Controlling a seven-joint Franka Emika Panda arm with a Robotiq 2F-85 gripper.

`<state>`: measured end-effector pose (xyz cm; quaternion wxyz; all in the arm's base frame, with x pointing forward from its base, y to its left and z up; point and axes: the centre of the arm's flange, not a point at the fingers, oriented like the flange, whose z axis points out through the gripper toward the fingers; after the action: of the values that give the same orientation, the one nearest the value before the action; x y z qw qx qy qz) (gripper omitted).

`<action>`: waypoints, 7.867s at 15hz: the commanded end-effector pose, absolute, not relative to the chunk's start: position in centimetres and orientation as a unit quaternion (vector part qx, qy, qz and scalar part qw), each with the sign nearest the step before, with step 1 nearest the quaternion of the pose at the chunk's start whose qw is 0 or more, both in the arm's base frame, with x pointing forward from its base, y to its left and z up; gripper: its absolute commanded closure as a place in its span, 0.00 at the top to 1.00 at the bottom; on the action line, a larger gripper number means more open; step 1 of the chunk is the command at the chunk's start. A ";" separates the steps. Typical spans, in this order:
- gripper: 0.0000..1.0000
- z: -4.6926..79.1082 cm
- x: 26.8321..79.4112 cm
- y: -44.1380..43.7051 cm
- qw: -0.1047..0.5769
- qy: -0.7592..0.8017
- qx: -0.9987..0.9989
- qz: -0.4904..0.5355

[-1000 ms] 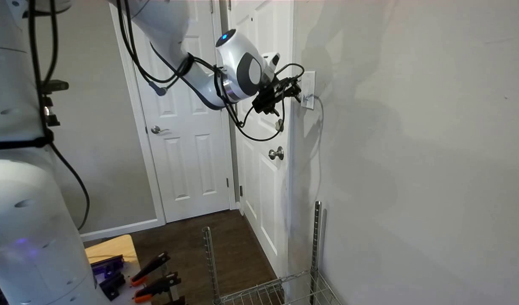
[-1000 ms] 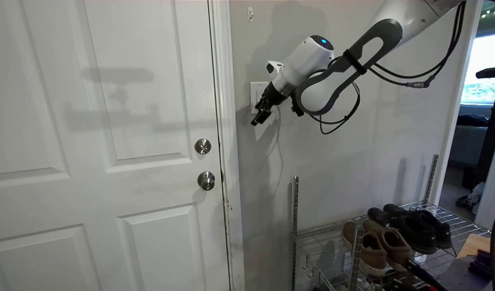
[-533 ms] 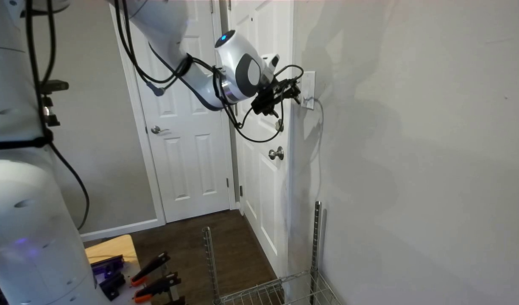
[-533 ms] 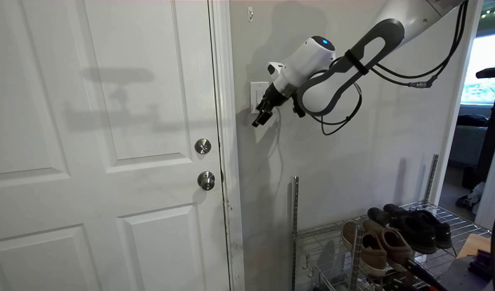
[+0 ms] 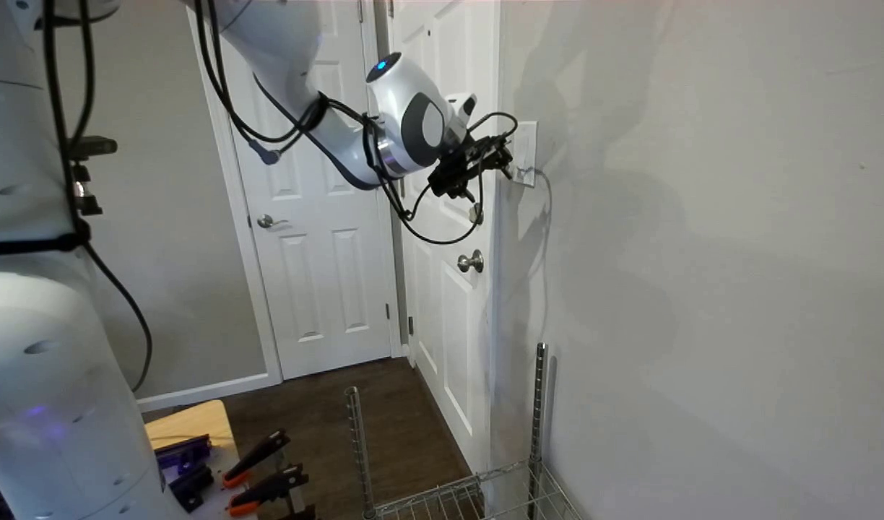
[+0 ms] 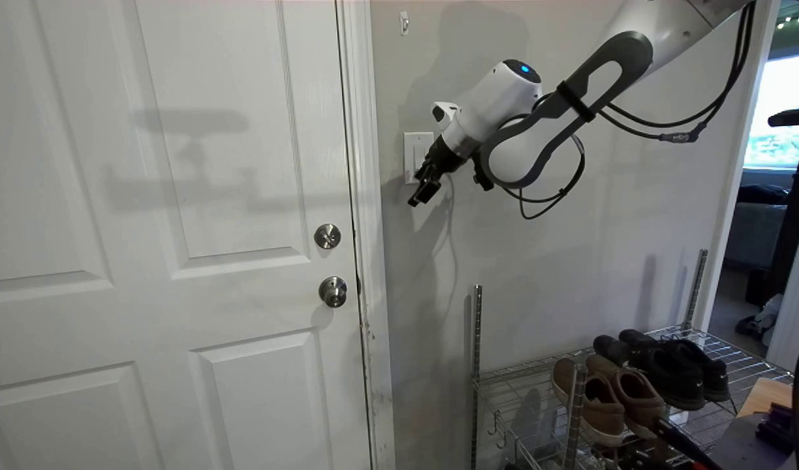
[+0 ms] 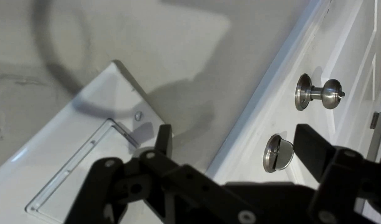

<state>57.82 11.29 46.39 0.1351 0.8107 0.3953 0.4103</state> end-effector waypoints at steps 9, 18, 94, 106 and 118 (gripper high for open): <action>1.00 47.0 60.9 11.2 0.145 0.392 0.806 0.419; 1.00 47.4 62.1 11.0 0.155 0.385 0.806 0.423; 1.00 48.1 57.3 10.9 0.152 0.379 0.802 0.436; 1.00 47.4 58.9 9.9 0.149 0.384 0.810 0.418; 1.00 46.0 62.7 11.1 0.141 0.398 0.809 0.409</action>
<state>60.63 11.57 45.29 0.1400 0.8122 0.3917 0.4091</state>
